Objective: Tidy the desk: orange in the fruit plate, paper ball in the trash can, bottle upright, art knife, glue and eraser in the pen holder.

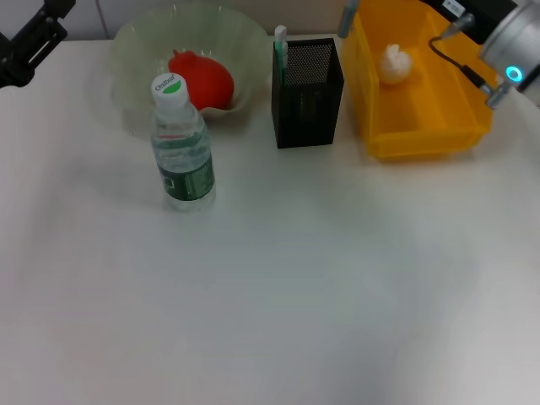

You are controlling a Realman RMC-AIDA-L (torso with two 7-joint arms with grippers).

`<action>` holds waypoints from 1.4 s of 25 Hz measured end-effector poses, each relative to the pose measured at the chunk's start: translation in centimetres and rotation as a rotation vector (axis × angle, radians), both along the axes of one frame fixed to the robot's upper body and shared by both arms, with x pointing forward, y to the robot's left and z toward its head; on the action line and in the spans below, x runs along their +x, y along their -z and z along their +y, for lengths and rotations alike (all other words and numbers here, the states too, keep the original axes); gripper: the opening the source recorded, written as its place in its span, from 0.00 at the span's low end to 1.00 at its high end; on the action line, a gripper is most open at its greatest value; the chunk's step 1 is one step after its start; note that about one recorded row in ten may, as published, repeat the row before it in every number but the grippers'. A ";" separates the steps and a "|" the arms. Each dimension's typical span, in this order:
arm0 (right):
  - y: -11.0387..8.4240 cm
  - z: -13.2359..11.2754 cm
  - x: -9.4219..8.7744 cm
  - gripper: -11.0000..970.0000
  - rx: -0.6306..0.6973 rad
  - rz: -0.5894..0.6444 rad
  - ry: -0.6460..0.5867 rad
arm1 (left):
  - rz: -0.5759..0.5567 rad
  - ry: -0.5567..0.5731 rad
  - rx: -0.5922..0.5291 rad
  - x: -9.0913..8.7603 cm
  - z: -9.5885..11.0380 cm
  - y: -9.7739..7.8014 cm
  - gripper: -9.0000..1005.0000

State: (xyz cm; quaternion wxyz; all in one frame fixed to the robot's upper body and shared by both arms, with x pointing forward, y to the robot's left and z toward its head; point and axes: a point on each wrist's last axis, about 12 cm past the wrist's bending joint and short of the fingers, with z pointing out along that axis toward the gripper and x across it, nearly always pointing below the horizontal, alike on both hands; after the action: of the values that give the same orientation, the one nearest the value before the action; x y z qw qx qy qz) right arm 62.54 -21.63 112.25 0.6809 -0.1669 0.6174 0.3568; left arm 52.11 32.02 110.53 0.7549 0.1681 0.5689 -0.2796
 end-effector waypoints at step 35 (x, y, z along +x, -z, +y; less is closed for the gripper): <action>0.4 1.6 -0.9 0.44 0.018 0.090 -0.147 | 0.002 -0.033 0.006 -0.2 1.0 0.0 0.80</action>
State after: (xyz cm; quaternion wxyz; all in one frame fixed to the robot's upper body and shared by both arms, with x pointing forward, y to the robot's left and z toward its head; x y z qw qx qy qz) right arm 61.69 -20.01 111.81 0.6259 -0.1897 0.6303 0.4184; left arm 51.89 32.99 110.51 0.7582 0.1606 0.5733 -0.2659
